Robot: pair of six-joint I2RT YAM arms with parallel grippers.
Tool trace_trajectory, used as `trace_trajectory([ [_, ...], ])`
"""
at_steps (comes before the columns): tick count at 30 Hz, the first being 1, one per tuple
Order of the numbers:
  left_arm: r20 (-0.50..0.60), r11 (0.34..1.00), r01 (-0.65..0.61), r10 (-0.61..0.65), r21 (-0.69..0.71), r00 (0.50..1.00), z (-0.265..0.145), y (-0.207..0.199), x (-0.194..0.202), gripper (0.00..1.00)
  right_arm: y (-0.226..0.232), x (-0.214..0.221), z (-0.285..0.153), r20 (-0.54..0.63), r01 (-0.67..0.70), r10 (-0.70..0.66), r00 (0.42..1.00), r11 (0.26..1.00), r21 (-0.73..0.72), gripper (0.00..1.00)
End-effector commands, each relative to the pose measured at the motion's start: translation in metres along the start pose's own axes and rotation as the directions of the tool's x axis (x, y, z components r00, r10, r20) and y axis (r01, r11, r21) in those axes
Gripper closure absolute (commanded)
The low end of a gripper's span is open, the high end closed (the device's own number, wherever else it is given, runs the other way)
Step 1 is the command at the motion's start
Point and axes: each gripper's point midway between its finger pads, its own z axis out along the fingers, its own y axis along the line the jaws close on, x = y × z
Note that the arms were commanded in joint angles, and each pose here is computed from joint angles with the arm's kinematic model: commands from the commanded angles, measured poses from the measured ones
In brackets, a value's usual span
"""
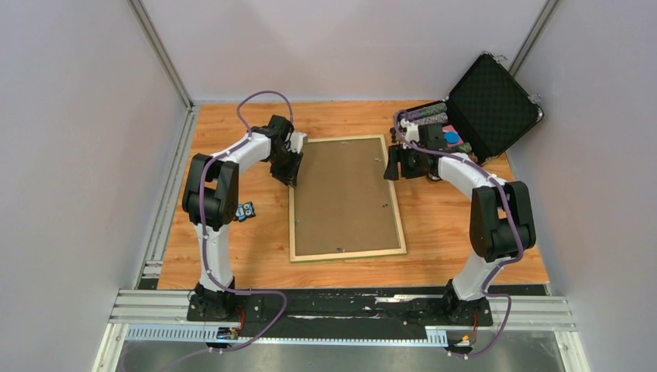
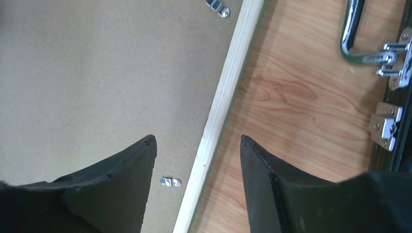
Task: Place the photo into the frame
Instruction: Install the photo frame at the center of the board.
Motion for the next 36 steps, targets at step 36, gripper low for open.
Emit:
trace_trajectory([
  [36,-0.066,0.99,-0.119,0.123,0.071,0.99,0.009,-0.009,0.029,1.0,-0.033,-0.08,0.095,0.06,0.097,-0.108,0.992,0.982,0.161,0.58],
])
